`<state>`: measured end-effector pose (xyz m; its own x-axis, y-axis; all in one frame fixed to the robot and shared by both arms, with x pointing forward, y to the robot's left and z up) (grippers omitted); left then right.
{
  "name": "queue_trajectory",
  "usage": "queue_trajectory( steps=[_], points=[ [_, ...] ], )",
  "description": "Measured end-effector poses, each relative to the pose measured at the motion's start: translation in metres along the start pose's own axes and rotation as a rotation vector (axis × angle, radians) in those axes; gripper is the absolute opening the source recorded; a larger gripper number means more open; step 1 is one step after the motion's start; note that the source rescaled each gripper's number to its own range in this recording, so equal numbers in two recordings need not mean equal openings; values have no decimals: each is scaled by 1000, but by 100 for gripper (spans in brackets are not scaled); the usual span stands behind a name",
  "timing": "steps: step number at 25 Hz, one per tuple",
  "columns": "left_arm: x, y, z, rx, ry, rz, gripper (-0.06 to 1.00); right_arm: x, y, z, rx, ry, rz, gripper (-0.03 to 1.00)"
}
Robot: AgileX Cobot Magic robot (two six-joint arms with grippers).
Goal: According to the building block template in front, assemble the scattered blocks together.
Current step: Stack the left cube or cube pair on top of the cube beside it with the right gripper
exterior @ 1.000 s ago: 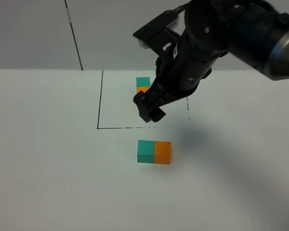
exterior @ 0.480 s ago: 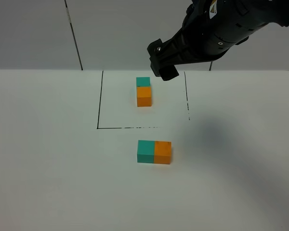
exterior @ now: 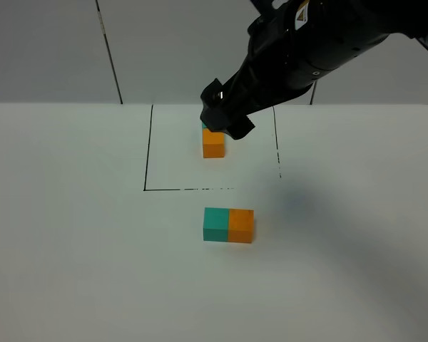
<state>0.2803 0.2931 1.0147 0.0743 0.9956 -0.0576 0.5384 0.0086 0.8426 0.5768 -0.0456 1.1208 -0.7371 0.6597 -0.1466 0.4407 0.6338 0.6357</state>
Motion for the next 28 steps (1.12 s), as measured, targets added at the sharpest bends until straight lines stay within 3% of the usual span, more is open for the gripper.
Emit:
queue_trajectory(
  steps=[9,13,18,28],
  points=[
    [0,0,0,0,1,0,40,4,-5,54,41,45,-217,92],
    [0,0,0,0,1,0,40,1,-25,86,156,46,-339,91],
    [0,0,0,0,1,0,40,6,-57,133,306,128,-511,91],
    [0,0,0,0,1,1,40,17,-103,201,444,239,-582,91]
  ],
)
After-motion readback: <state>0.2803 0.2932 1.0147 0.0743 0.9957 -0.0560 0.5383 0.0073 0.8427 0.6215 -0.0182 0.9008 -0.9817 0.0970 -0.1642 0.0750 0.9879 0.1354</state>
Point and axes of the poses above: a point on each arm's last joint axis where the gripper is mounted, z pointing out along that axis toward the gripper, x along the wrist's bending axis when the last joint is at zero, y = z × x, the point moved 6 cm from there along z, pointing out along that axis toward the gripper, and after that the axes turned 1 degree about z, right-handed, at the moved point
